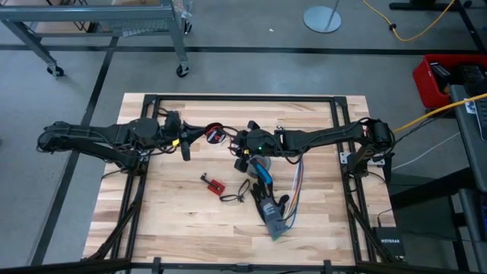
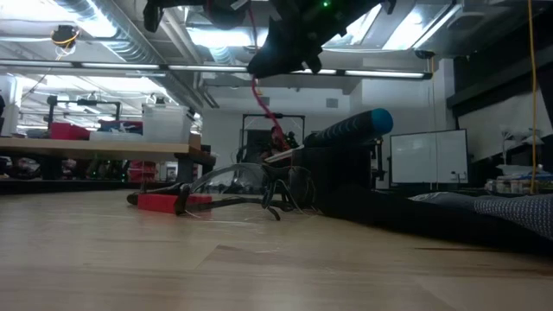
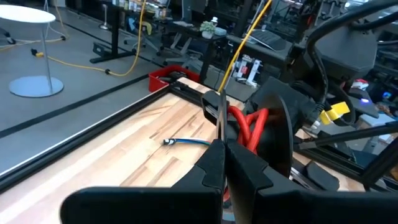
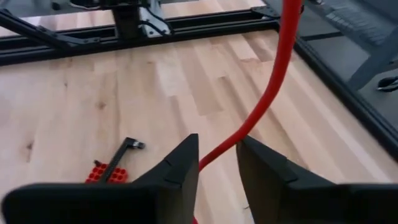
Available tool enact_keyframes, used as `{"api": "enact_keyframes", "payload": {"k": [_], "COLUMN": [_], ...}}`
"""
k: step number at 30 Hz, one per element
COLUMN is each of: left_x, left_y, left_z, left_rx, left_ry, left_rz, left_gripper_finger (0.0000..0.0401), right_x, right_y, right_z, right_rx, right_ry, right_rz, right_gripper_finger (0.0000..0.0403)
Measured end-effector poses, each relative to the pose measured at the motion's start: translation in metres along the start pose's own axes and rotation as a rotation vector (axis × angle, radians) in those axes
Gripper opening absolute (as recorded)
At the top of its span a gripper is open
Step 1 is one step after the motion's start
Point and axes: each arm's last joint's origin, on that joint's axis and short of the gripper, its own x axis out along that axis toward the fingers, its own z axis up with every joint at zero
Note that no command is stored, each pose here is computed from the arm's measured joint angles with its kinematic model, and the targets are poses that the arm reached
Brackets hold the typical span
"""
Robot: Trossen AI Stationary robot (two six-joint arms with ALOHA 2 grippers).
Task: Coil cords
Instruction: Coil the red wire around the spool
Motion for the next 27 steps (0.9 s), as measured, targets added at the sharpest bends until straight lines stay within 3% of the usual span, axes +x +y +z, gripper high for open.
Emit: {"api": "enact_keyframes", "payload": {"k": [9,17,27], "left_x": [0.0,0.0,0.0], "left_y": [0.0,0.002,-0.003], "left_z": [0.001,0.002,0.015], "left_rx": [-0.003,-0.005,0.006], "left_ry": [-0.012,-0.034,-0.166], "left_rz": [0.013,0.063,0.031], "left_gripper_finger": [0.0,0.0,0.0], "right_x": [0.0,-0.001,-0.001], "right_y": [0.003,0.006,0.006], "right_z": [0.001,0.008,0.008], "right_rx": [0.031,0.092,0.145], "right_ry": [0.002,-0.054,-0.048], "right_rz": [0.109,0.186,0.189], "right_gripper_finger": [0.001,0.0007,0.0005]}}
